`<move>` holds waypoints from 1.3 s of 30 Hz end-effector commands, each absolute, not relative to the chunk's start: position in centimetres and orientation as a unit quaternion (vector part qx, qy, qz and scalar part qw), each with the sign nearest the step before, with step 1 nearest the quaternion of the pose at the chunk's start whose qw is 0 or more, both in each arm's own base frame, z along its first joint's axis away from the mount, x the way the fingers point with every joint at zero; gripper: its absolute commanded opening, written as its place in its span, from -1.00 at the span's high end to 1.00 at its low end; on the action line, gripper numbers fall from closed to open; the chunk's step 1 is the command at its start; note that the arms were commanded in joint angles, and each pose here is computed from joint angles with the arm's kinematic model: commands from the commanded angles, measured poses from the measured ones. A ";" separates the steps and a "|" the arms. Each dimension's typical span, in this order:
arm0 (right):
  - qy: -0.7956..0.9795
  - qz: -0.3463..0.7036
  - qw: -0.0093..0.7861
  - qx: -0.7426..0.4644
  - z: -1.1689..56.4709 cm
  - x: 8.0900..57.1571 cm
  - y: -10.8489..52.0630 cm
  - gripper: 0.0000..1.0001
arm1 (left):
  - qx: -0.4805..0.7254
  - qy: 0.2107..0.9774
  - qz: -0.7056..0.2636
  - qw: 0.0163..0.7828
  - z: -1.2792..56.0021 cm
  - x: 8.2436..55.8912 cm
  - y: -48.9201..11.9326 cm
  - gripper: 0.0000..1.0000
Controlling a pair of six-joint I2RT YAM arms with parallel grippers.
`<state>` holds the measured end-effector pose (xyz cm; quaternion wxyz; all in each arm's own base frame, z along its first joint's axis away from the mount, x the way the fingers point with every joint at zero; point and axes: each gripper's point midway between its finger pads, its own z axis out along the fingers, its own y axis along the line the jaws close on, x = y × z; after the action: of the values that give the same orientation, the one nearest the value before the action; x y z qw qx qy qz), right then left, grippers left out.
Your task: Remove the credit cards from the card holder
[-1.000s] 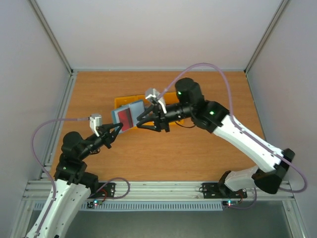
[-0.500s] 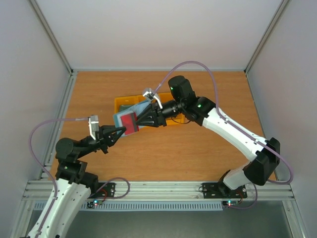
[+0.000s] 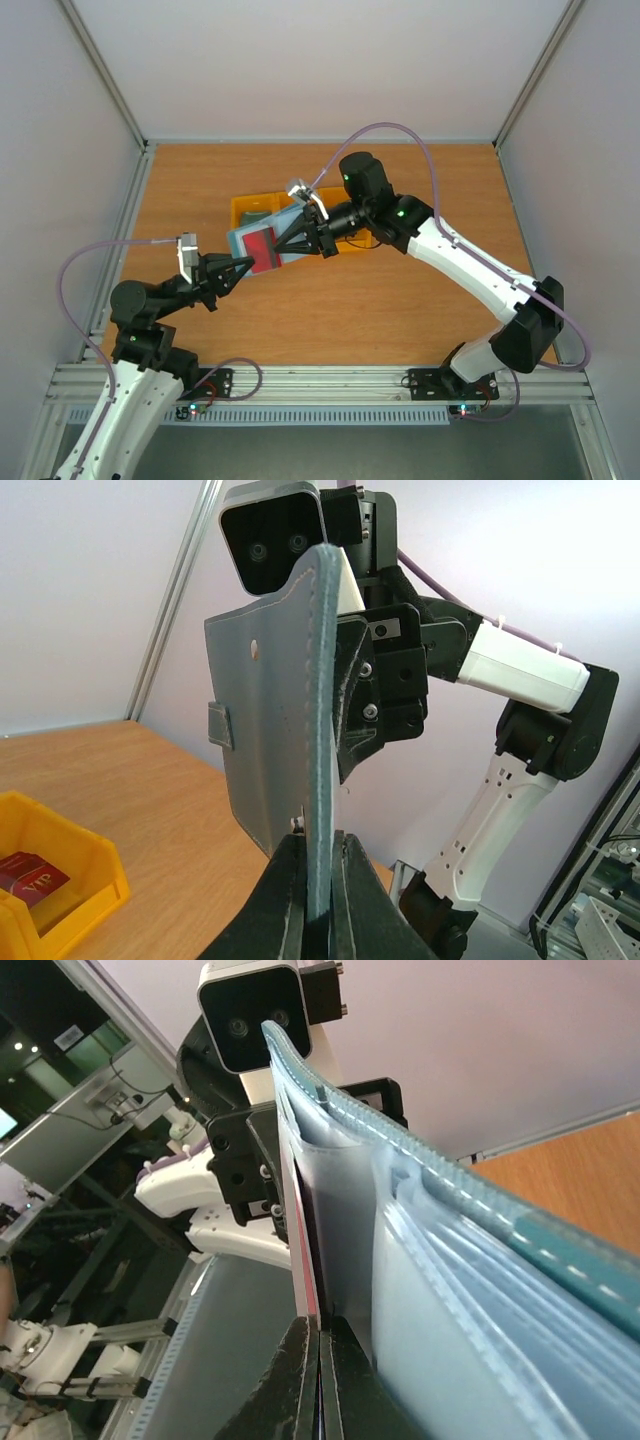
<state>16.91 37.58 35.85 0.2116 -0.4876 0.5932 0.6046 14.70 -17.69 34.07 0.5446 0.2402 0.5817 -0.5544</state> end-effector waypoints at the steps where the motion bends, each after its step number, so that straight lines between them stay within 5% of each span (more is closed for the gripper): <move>1: 0.578 0.610 0.238 -0.486 37.4 17.2 36.7 0.98 | 0.262 0.554 -0.558 0.560 35.5 13.6 -17.7 0.90; 6: 0.604 0.602 0.244 -0.461 36.8 18.9 35.1 0.98 | 0.252 0.556 -0.568 0.552 35.6 13.6 -17.7 0.76; 11: 0.615 0.585 0.256 -0.463 37.0 19.3 34.4 0.98 | 0.253 0.555 -0.568 0.552 35.6 13.7 -17.7 0.99; 23: 0.699 0.486 0.295 -0.433 35.0 22.6 29.5 0.98 | 0.115 0.615 -0.542 0.560 33.6 18.2 -15.7 0.99; 32: 0.817 0.080 0.402 -0.405 29.5 34.0 22.5 0.97 | -0.159 0.751 -0.419 0.484 21.3 23.5 -9.4 0.99; 36: 0.754 -0.137 0.379 -0.518 24.7 38.5 21.7 0.98 | -0.173 0.756 -0.396 0.492 20.4 23.4 -8.4 0.99; 39: 0.711 -0.204 0.350 -0.575 21.2 40.4 22.4 0.98 | -0.173 0.756 -0.388 0.498 20.4 23.2 -8.1 0.99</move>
<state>36.46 24.28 25.77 0.3979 -0.4793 0.7823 0.0062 23.12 -9.26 19.39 0.4661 -0.1615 0.7698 -0.4052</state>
